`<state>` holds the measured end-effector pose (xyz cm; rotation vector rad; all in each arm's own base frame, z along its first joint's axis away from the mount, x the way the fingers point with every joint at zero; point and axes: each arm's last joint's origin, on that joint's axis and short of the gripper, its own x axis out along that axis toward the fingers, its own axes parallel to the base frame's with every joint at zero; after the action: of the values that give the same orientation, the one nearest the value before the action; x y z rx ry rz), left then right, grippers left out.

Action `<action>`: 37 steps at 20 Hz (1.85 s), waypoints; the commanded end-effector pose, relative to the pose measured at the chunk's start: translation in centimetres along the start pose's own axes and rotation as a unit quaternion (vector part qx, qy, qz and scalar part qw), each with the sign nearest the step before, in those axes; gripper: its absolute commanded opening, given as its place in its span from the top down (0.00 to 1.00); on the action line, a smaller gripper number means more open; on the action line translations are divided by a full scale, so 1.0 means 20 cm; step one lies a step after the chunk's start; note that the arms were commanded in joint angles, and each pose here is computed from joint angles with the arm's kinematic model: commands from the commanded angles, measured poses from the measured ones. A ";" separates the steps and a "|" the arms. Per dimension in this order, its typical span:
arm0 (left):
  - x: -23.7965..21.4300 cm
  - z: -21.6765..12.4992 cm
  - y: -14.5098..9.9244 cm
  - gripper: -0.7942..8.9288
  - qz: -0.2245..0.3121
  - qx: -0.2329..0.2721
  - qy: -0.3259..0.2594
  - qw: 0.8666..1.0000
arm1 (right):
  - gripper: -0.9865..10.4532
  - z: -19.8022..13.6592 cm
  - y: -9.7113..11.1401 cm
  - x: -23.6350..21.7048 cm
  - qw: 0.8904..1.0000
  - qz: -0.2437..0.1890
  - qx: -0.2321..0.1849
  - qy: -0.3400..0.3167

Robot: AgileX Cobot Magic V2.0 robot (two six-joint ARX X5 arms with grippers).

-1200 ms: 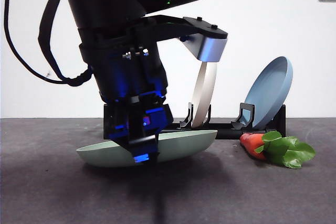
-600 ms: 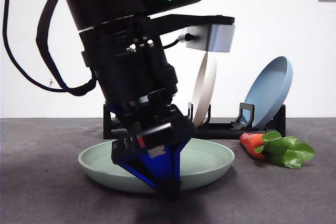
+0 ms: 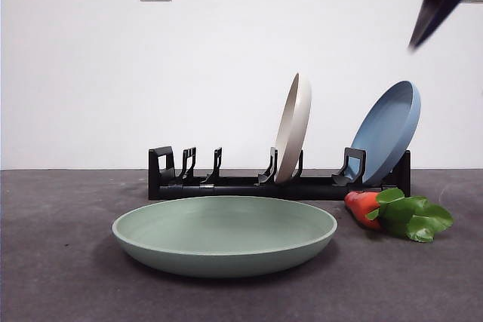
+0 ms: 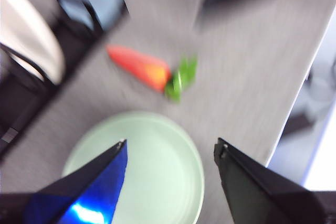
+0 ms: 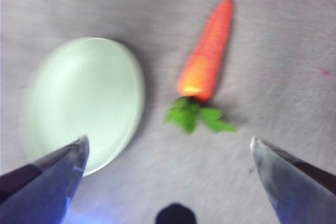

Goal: Take the green plate from the plate rack,put the plate on the table,take the carrot from the table,put the carrot in the plate

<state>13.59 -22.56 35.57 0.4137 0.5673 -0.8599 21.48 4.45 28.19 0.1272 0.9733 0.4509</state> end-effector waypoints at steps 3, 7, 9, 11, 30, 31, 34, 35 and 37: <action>-0.30 0.02 0.05 0.62 0.006 -0.035 -0.063 0.997 | 0.34 0.06 0.01 0.32 0.998 -0.037 -0.001 0.046; -0.48 -0.06 0.09 0.62 0.051 -0.059 -0.065 0.995 | 0.34 0.07 0.05 0.58 0.995 -0.088 -0.017 0.053; -0.54 -0.10 0.10 0.62 0.055 -0.068 -0.058 0.994 | 0.35 0.06 0.05 0.67 0.993 -0.101 -0.015 0.057; -0.57 -0.12 0.11 0.62 0.068 -0.077 -0.052 0.993 | 0.43 0.06 0.05 0.74 0.993 -0.106 -0.007 0.061; -0.59 -0.15 0.12 0.62 0.112 -0.083 -0.036 0.990 | 0.90 0.03 0.02 0.86 0.989 -0.126 0.003 0.075; -0.59 -0.15 0.12 0.62 0.116 -0.083 -0.036 0.989 | 0.93 0.03 0.02 0.86 0.989 -0.126 0.003 0.075; -0.59 -0.15 0.12 0.62 0.115 -0.084 -0.036 0.989 | 0.92 0.03 0.02 0.83 0.989 -0.126 -0.001 0.076; -0.59 -0.15 0.12 0.62 0.115 -0.084 -0.036 0.989 | 0.92 0.04 0.03 0.80 0.990 -0.125 -0.007 0.072; -0.59 -0.15 0.12 0.62 0.115 -0.084 -0.036 0.989 | 0.92 0.06 0.09 0.71 0.992 -0.115 -0.020 0.051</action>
<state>8.50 -12.49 40.82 0.2950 0.5108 -0.6049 28.76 12.02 18.02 -0.0409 1.0917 0.2508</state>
